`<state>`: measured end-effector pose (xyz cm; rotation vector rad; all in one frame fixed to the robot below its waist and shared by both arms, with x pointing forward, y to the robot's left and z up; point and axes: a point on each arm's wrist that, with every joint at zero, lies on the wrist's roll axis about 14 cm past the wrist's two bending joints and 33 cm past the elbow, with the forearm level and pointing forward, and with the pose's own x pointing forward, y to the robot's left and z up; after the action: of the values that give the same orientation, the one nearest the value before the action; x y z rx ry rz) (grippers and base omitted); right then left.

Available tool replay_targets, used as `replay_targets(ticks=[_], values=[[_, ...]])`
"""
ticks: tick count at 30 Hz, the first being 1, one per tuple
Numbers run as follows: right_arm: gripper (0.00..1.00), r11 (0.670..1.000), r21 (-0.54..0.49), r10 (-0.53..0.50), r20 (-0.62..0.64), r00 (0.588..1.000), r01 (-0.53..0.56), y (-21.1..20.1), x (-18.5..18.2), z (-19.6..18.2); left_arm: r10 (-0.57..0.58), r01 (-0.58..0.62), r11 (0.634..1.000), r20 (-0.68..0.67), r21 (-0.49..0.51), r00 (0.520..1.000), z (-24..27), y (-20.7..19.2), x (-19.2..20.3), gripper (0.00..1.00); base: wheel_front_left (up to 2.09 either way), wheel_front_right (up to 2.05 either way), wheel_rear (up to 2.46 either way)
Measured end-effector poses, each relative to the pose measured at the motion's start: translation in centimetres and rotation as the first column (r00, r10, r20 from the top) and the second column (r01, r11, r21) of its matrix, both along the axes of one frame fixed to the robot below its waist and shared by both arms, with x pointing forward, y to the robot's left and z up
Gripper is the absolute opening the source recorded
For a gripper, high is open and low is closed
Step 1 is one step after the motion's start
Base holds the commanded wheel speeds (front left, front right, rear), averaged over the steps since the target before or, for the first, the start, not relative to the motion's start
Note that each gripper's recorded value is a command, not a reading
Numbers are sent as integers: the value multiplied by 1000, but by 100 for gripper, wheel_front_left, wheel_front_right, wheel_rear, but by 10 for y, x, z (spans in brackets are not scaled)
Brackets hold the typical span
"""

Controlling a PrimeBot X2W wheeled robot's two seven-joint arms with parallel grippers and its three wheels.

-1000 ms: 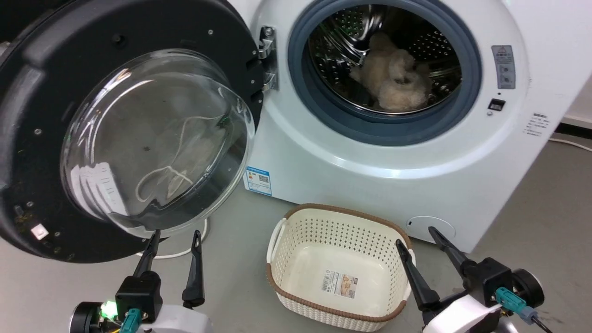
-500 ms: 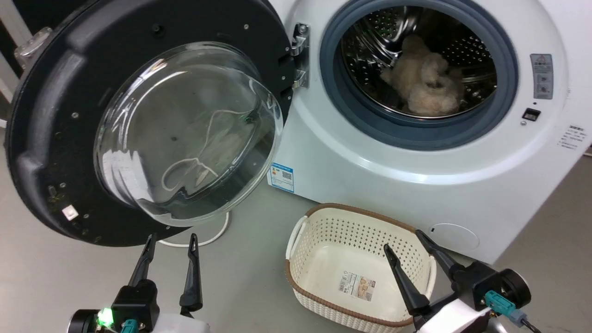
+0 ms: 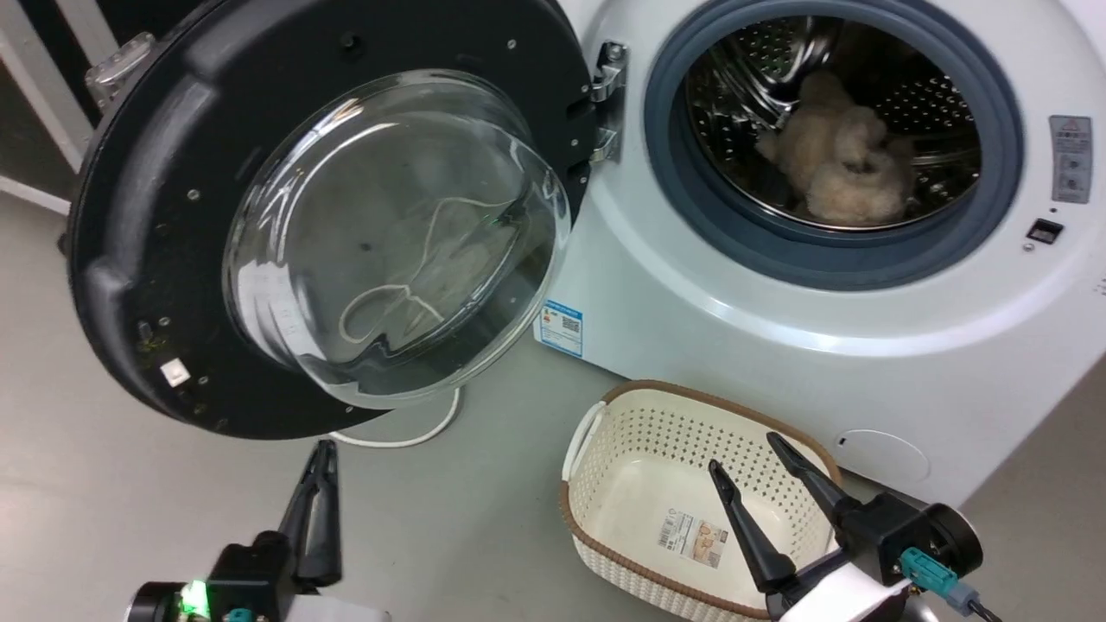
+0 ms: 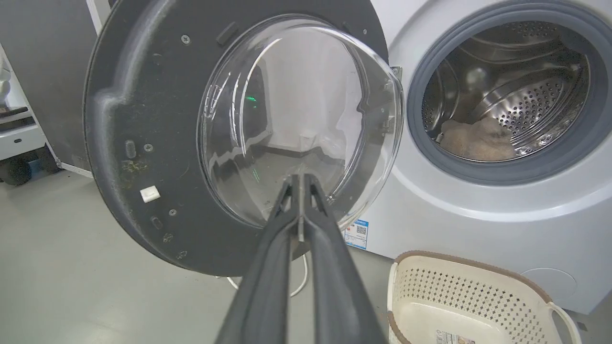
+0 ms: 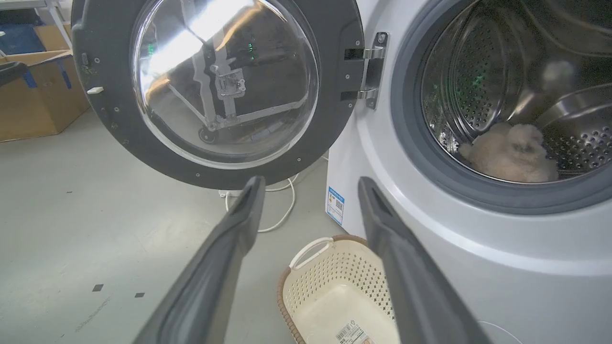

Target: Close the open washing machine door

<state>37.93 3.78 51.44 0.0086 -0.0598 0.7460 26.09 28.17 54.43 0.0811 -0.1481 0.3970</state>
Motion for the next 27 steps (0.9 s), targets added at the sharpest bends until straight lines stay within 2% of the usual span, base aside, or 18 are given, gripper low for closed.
replay_targets(ticks=[3,5,10,11,12,16,20,25,27], values=[[100,1000,3,12,0,1000,-12,4,0,-1,23,-22,1000,44,-10,999,11,9,-5,0,0,0,0],[100,1000,4,16,-11,1000,-16,5,0,-7,106,-115,993,203,30,974,63,52,-22,0,0,0,0],[100,1000,6,11,-21,1000,-11,3,3,-14,114,-129,991,311,29,944,103,90,-19,0,0,0,0],[100,1000,6,14,-23,1000,-13,4,4,-16,123,-133,991,319,9,940,108,100,-17,0,0,0,0],[100,1000,6,14,-38,999,-13,1,7,-24,169,-140,984,337,-110,926,118,133,-5,0,0,0,0],[100,1000,-8,-18,-57,998,17,-14,16,-36,219,-148,957,294,-248,930,120,174,17,0,0,0,0],[100,999,-6,-48,-67,997,48,-26,21,-41,254,-148,883,189,-446,948,99,209,37,0,0,0,0],[100,996,-14,-85,-93,992,84,-42,25,-53,324,-156,713,124,-683,938,78,245,46,0,0,0,0],[100,995,-16,-96,-100,990,94,-47,26,-57,301,-115,653,117,-749,946,72,245,56,0,0,0,0]])
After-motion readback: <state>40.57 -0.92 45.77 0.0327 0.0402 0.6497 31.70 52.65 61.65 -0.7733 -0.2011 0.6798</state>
